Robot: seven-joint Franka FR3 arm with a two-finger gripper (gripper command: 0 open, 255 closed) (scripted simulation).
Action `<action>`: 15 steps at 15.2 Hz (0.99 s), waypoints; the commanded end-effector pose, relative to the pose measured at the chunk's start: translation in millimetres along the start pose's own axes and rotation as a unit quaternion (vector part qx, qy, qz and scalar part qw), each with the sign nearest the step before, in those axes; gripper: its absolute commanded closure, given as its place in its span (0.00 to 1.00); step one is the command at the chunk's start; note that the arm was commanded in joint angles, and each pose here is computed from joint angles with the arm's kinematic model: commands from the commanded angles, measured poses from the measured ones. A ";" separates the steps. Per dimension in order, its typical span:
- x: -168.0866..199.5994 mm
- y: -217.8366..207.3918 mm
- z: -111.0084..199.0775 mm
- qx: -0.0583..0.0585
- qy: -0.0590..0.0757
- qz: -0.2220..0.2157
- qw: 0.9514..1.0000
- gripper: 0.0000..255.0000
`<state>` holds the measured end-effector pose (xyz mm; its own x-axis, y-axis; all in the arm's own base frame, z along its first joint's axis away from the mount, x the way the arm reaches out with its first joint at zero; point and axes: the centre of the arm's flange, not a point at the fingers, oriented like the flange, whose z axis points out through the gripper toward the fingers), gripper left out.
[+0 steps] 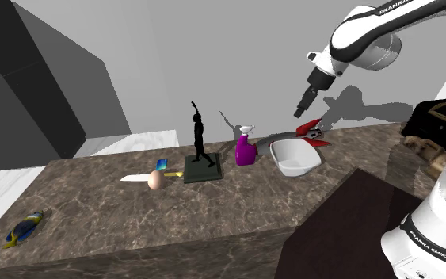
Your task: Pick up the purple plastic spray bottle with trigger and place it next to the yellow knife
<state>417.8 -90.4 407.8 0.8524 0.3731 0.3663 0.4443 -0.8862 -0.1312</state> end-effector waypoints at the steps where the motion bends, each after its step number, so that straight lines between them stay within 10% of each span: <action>1: 1.8 14.7 23.9 0.004 0.006 -0.026 1.000 0.00; 15: 41.3 93.8 191.2 0.046 0.045 -0.192 0.979 0.00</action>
<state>539.5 -105.1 245.7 0.6144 0.6306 0.4743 0.7358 -0.6749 -0.0558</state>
